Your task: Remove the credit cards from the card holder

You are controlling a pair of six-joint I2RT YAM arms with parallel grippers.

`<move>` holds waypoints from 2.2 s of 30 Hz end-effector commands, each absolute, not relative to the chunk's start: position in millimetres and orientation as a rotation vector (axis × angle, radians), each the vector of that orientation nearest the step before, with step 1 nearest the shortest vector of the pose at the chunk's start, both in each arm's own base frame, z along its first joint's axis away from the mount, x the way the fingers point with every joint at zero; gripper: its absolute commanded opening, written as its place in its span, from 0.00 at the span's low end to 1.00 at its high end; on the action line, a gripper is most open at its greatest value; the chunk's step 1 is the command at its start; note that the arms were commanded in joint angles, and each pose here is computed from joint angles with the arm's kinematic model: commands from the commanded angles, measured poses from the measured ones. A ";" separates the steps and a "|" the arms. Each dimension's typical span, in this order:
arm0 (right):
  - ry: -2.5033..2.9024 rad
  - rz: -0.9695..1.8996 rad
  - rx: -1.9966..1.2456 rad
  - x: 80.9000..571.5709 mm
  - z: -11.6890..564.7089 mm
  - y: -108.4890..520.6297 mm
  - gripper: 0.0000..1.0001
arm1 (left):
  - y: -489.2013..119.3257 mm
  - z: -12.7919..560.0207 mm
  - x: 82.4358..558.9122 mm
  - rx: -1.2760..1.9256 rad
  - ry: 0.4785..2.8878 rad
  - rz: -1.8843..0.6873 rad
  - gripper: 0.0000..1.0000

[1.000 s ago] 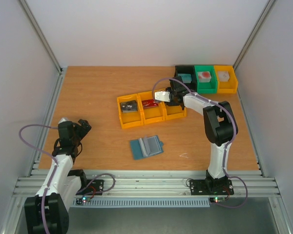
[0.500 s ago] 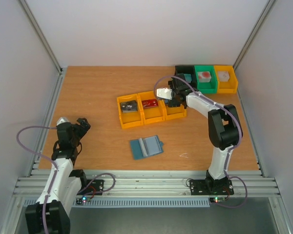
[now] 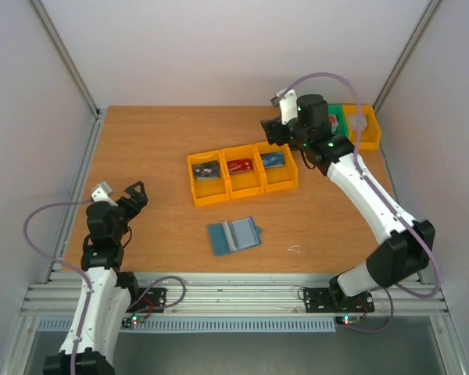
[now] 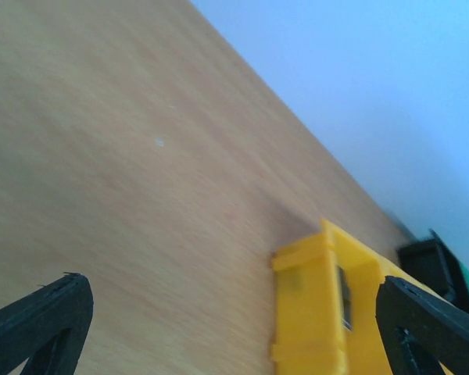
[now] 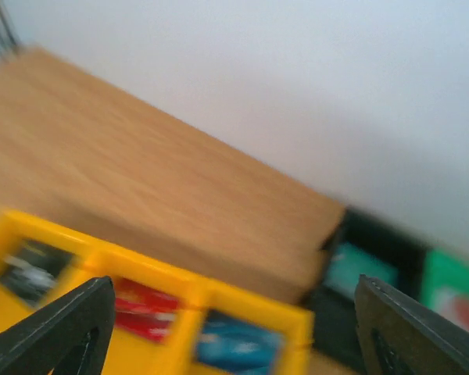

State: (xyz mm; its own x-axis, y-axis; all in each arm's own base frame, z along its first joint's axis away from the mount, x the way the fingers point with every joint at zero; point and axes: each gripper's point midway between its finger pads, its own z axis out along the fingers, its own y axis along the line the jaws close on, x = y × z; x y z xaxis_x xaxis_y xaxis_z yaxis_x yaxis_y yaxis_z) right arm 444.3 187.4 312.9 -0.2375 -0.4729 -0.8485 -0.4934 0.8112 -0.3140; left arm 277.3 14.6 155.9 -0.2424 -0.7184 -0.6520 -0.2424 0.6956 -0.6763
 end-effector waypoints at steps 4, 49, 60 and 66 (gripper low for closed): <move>2.415 0.569 -0.206 329.9 238.3 241.7 0.79 | -91.6 191.5 271.4 -0.208 1.892 -0.870 0.99; 2.951 0.798 -0.225 184.5 56.3 303.0 0.40 | -233.9 27.3 215.6 0.090 2.518 -1.052 0.21; 2.331 1.185 -0.567 226.7 281.7 244.5 0.56 | -269.6 222.5 219.5 0.624 1.786 -1.221 0.00; 2.030 1.058 -0.823 239.5 389.9 242.8 0.63 | -234.5 363.1 222.2 0.644 1.387 -1.041 0.00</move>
